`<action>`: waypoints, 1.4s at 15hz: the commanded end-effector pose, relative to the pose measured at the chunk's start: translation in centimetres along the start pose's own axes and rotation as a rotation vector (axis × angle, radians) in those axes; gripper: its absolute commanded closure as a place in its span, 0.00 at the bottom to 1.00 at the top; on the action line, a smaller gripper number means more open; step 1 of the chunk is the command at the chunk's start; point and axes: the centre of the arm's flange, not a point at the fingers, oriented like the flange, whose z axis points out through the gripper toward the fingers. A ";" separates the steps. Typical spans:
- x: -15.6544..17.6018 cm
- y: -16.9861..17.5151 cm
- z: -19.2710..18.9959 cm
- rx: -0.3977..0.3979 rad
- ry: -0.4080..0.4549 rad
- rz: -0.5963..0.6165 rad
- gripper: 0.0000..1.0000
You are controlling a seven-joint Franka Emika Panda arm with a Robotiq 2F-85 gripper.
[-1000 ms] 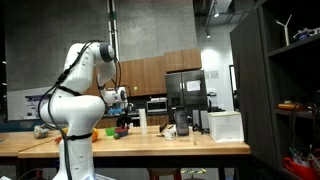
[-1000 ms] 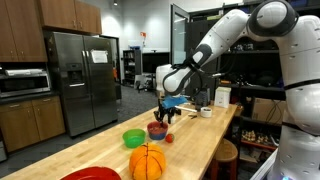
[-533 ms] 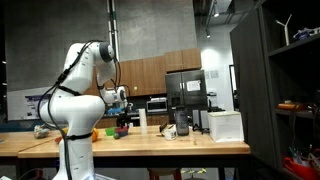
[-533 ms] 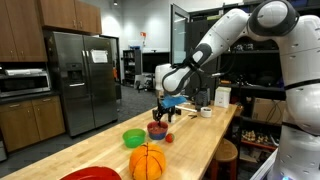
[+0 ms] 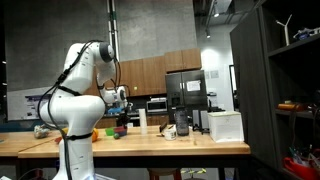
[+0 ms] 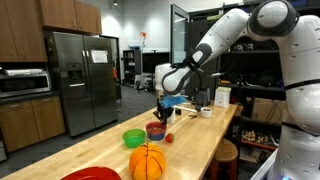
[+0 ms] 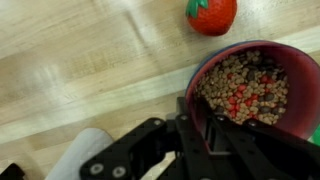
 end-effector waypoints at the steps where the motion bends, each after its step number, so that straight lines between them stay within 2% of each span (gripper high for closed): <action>1: 0.0 0.2 -0.8 -0.004 0.011 -0.013 1.00; 21: 0.8 1.3 -4.2 0.052 0.041 0.030 0.99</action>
